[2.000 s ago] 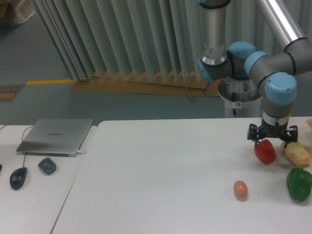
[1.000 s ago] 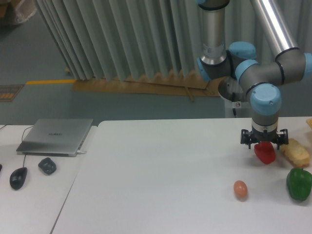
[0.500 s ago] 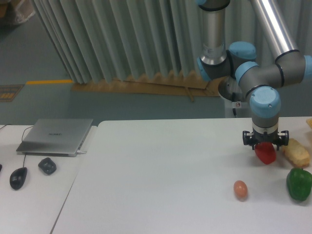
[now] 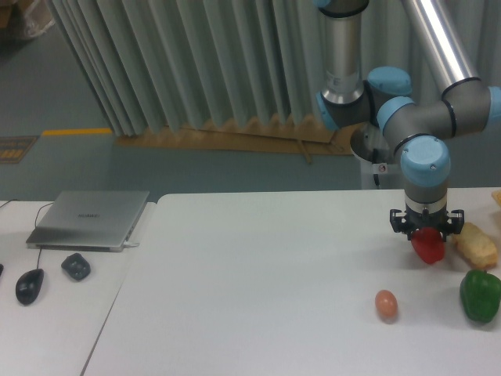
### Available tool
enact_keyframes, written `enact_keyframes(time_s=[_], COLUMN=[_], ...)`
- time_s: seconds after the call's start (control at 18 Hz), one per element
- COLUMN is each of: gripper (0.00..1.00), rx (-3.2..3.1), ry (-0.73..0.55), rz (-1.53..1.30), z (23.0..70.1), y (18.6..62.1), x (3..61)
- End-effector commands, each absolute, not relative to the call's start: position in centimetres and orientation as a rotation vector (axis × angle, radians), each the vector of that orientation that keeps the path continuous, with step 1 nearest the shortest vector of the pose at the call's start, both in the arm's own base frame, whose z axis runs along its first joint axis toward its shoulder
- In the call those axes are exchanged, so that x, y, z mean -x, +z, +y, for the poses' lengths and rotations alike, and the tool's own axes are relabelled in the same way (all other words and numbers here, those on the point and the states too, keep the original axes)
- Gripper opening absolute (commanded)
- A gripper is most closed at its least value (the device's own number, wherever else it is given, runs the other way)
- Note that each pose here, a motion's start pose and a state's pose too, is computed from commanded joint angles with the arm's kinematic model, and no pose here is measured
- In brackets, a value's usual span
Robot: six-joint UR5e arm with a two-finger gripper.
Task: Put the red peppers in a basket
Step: 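Lift the red bell pepper and carry it away from the table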
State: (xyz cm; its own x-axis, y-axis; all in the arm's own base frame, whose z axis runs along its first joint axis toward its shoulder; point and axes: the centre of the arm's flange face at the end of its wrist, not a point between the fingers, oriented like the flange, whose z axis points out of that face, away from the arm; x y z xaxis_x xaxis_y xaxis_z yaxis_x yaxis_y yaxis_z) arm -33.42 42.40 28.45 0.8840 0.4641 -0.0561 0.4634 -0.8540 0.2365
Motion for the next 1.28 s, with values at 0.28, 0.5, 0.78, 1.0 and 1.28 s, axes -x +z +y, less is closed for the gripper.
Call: enact_keyframes(time_s=[0.28,0.5,0.78,1.0,1.28], gripper=[0.57,0.57,0.57,0.57,0.57], rx=[-2.820,-2.882,-2.952,-3.015,-3.036], ry=[0.008,-0.021,-0.039,-0.011,-0.001], rz=[0.667,0.624,0.564,0.233,0.019], z=[42.7,43.8,41.1,35.9,32.5], y=[30.4,36.7,40.1,41.3,41.8], x=[33.9,36.3,40.1,44.6,47.5])
